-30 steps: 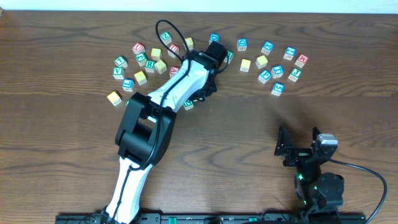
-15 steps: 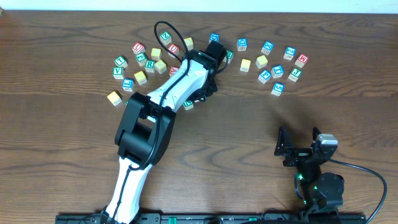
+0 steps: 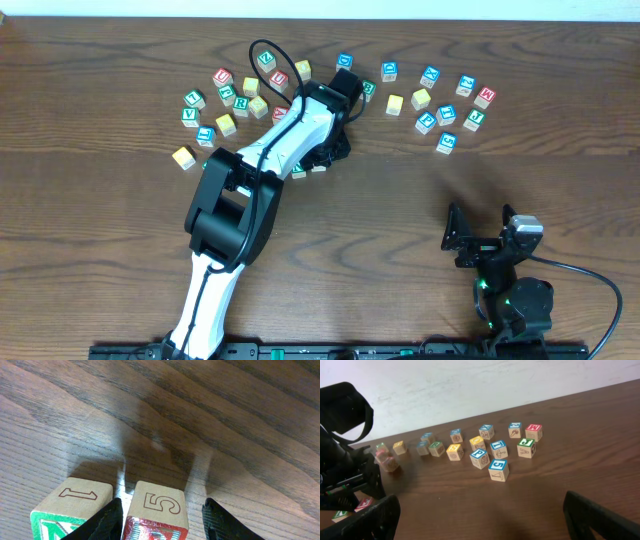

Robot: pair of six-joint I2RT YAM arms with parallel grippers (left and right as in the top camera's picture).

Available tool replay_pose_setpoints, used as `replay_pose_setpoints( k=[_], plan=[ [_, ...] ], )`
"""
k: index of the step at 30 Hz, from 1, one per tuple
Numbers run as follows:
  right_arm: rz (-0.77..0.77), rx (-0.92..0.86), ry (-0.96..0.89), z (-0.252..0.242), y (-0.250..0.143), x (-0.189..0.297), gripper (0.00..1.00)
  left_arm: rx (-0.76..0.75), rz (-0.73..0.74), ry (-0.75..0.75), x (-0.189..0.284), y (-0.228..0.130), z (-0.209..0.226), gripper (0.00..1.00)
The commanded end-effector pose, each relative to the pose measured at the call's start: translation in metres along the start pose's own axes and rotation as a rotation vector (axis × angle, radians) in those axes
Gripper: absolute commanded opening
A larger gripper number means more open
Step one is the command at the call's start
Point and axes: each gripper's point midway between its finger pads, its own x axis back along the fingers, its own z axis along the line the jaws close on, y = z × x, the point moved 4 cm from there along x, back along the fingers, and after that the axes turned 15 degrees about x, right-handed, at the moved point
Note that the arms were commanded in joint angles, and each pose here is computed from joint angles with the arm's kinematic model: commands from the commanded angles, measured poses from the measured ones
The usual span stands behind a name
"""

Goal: Spell out NEURIPS
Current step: 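Place the red E block to the right of the green N, then move the left gripper back toward the red U block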

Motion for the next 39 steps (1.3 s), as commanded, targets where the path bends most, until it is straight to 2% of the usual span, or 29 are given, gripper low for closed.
replay_pose_setpoints(
  k=[1, 4, 9, 12, 17, 18, 22, 25, 29, 34, 39],
  plan=[
    [0.003, 0.003, -0.014, -0.003, -0.001, 0.000, 0.99, -0.009, -0.008, -0.010, 0.005, 0.001, -0.002, 0.50],
    [0.003, 0.003, -0.014, -0.003, -0.001, 0.000, 0.99, -0.047, -0.042, -0.043, 0.021, 0.008, -0.010, 0.50],
    [0.002, 0.003, -0.014, -0.003, -0.001, 0.000, 0.99, -0.044, -0.187, -0.079, 0.064, 0.027, -0.008, 0.50],
    [0.003, 0.003, -0.014, -0.003, -0.001, 0.000, 0.99, -0.117, -0.250, -0.118, 0.096, 0.033, -0.006, 0.51],
    [0.003, 0.003, -0.014, -0.003, -0.001, 0.000, 0.99, -0.374, -0.336, -0.180, 0.142, 0.036, -0.005, 0.81],
    [0.003, 0.003, -0.014, -0.003, -0.001, 0.000, 0.99, -0.420, -0.354, -0.188, 0.150, 0.037, -0.005, 0.83],
    [0.003, 0.003, -0.014, -0.003, -0.001, 0.000, 0.99, -0.509, -0.430, -0.230, 0.177, 0.049, -0.001, 0.83],
    [0.003, 0.003, -0.014, -0.003, -0.001, 0.000, 0.99, -0.585, -0.461, -0.325, 0.193, 0.077, -0.002, 0.83],
    [0.003, 0.003, -0.014, -0.003, -0.001, 0.000, 0.99, -0.562, -0.468, -0.421, 0.200, 0.119, 0.006, 0.83],
    [0.003, 0.003, -0.014, -0.003, -0.001, 0.000, 0.99, -0.510, -0.506, -0.463, 0.205, 0.165, 0.025, 0.83],
    [0.003, 0.003, -0.014, -0.003, -0.001, 0.000, 0.99, -0.528, -0.563, -0.459, 0.209, 0.182, 0.030, 0.82]
  ],
)
